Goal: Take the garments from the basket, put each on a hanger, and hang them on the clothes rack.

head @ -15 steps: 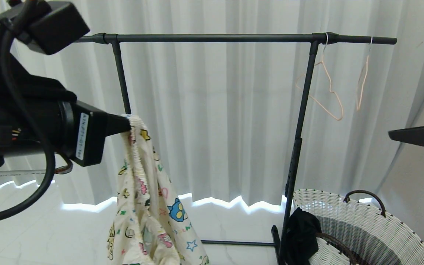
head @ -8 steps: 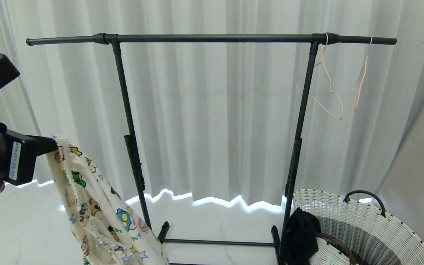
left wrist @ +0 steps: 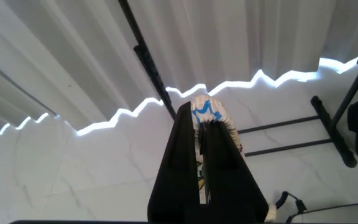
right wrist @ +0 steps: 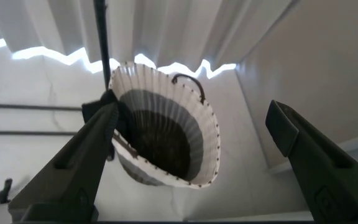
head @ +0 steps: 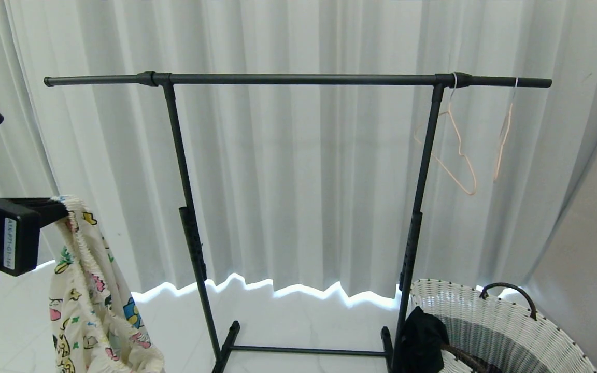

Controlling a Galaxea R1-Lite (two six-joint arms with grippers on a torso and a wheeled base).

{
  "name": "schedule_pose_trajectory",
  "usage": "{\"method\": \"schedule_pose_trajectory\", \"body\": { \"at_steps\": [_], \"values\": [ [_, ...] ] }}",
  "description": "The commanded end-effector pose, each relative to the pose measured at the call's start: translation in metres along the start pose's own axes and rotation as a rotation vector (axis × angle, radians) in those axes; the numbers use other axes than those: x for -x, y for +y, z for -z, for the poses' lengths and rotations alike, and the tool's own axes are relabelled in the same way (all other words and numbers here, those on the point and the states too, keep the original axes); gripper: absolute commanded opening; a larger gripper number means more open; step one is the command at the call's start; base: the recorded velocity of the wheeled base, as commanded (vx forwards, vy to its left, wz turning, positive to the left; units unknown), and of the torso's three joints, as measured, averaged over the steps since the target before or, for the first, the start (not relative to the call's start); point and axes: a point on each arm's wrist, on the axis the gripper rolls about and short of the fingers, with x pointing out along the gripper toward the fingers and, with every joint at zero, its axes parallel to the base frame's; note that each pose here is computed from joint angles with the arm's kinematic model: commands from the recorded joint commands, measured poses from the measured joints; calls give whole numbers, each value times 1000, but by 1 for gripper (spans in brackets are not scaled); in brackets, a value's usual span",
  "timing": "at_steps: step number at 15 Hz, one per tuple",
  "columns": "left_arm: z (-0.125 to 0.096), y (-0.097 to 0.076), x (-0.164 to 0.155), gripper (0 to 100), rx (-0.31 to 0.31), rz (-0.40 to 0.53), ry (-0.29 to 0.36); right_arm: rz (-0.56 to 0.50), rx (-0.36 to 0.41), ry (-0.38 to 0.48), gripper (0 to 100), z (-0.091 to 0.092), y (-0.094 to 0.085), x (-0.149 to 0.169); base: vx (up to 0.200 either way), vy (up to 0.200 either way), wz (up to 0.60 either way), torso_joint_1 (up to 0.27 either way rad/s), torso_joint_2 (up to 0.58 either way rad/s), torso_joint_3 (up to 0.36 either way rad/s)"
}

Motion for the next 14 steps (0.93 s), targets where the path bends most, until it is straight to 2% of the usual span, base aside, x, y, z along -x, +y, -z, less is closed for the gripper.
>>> {"method": "schedule_pose_trajectory", "body": {
  "at_steps": [1, 3, 14],
  "values": [
    [5, 0, 10, 0, -12, -8, -18, 0, -2, -9, 100, -2, 0, -1, 0, 0, 0, 168, -466, -290],
    [9, -1, 14, 0, -47, -9, -21, 0, -8, -25, 100, -5, 1, -4, 0, 0, 0, 188, -471, -278],
    [9, 0, 21, 0, -44, -18, -46, 2, -8, -25, 100, -5, 2, -5, 0, 0, 0, 218, -503, -282]
  ]
}}
